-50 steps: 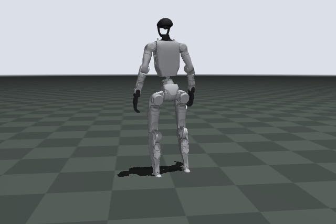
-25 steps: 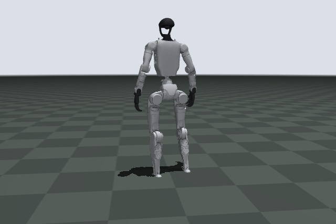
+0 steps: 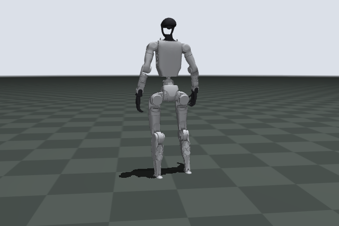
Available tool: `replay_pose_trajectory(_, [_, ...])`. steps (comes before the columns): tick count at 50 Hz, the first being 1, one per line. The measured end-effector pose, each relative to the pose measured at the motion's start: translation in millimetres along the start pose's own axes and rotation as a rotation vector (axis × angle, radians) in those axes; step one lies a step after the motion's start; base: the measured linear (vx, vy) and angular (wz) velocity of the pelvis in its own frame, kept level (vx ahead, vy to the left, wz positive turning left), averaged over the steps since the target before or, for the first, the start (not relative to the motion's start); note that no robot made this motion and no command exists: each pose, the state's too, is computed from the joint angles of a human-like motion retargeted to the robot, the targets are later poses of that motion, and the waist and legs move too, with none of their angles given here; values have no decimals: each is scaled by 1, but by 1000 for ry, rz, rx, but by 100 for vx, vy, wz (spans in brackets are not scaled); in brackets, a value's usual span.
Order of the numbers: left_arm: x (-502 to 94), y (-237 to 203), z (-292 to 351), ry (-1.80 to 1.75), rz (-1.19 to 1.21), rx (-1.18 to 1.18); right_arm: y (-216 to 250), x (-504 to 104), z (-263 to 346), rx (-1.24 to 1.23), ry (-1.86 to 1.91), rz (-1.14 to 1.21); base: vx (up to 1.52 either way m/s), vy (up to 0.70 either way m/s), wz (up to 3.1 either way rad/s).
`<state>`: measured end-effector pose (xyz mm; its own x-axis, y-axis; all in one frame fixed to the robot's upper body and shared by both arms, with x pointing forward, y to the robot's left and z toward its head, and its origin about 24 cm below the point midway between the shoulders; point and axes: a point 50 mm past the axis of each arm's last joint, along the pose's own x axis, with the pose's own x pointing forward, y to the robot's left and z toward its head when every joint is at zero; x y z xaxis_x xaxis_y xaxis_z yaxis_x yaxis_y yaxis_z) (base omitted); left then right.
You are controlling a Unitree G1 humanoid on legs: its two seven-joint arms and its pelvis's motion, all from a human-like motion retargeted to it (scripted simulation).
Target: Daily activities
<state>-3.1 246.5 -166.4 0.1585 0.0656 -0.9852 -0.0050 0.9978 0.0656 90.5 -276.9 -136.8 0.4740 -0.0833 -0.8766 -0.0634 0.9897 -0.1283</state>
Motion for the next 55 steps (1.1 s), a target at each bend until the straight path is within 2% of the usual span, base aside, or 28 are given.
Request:
replay_pose_trajectory(37, [1, -22, 10, -92, -61, 11, -18, -5, 33, 117, -176, -100, 0, 0, 0])
replay_pose_trajectory(45, [-1, -12, 19, -137, -43, 13, -4, -4, 19, 153, -138, -58, 0, 0, 0])
replay_pose_trajectory(55, [-1, -4, 54, -235, -20, 45, 16, -14, -38, 139, 44, 13, -1, -6, -13])
